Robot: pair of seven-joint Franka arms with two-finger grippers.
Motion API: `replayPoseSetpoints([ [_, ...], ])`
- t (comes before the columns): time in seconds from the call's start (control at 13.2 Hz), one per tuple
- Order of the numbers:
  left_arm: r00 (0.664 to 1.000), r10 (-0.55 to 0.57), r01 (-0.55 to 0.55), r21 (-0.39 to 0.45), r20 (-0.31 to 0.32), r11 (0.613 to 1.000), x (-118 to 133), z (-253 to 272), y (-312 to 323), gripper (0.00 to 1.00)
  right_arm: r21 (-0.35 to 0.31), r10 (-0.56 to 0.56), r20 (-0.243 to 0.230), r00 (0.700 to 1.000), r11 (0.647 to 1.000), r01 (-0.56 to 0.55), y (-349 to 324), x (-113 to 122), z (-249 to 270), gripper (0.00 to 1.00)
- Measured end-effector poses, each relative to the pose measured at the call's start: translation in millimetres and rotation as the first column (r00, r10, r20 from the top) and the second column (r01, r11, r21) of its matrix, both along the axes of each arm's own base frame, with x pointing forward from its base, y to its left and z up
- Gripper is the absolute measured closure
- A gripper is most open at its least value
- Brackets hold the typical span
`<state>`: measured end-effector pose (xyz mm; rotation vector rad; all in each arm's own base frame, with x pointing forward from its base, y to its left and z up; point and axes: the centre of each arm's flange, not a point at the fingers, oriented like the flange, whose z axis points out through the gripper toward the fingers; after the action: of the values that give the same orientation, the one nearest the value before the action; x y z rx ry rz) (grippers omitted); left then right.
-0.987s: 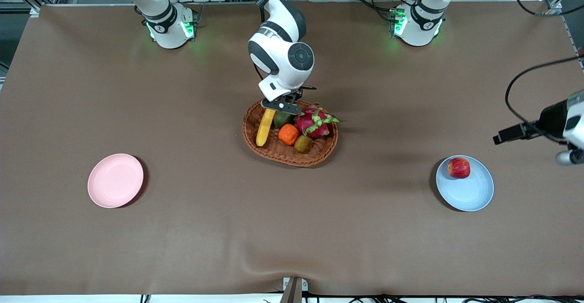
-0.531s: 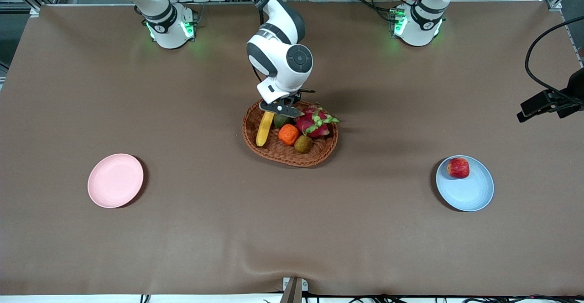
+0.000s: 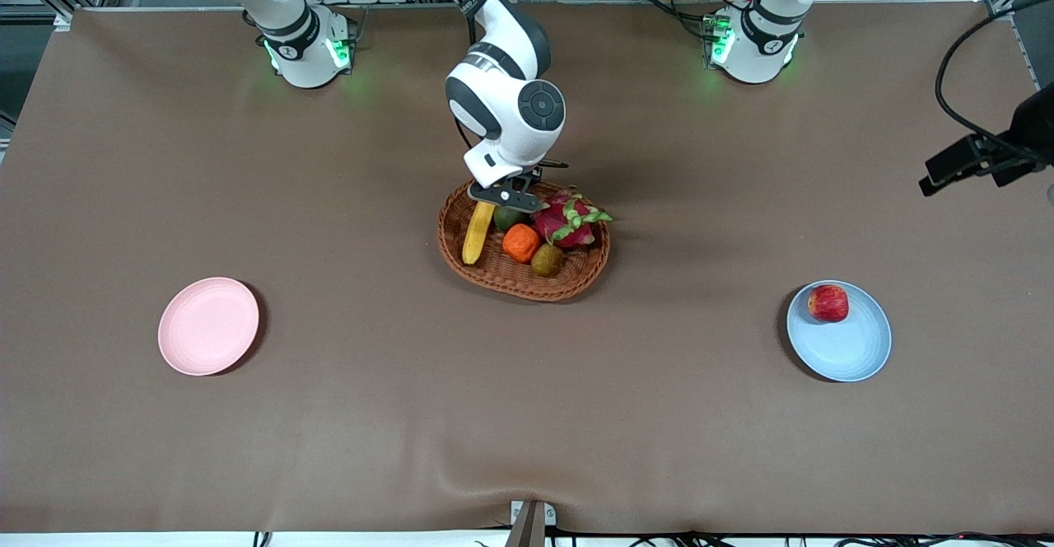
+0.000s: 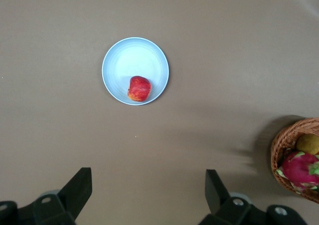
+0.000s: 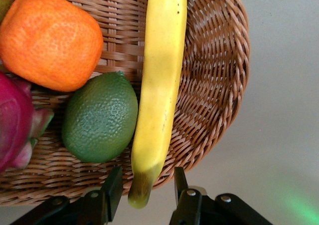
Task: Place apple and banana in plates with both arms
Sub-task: 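Raise the left gripper away while the right gripper grasps the banana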
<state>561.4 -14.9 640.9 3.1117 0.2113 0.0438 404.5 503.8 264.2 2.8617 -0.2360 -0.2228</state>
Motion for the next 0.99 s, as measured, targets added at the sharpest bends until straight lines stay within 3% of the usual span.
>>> replayPoseSetpoints([
  [0.38,1.0,0.0,0.0,0.001,-0.022,1.0,-2,-3,0,0.0,-0.001,0.002,-0.001,1.0,1.0,-0.002,1,-1,0,0.56],
  [0.53,1.0,0.003,-0.003,0.002,-0.031,1.0,-3,-4,2,0.0,-0.001,0.003,-0.001,1.0,1.0,-0.003,1,-2,0,0.78],
  [0.61,0.999,0.004,-0.004,0.002,-0.033,1.0,-3,-5,2,0.0,-0.002,0.005,-0.001,1.0,1.0,-0.005,2,-2,0,0.84],
  [0.99,0.999,0.004,-0.004,0.002,-0.048,1.0,-3,-10,3,0.0,-0.013,0.007,-0.002,1.0,1.0,-0.007,1,-1,3,0.84],
])
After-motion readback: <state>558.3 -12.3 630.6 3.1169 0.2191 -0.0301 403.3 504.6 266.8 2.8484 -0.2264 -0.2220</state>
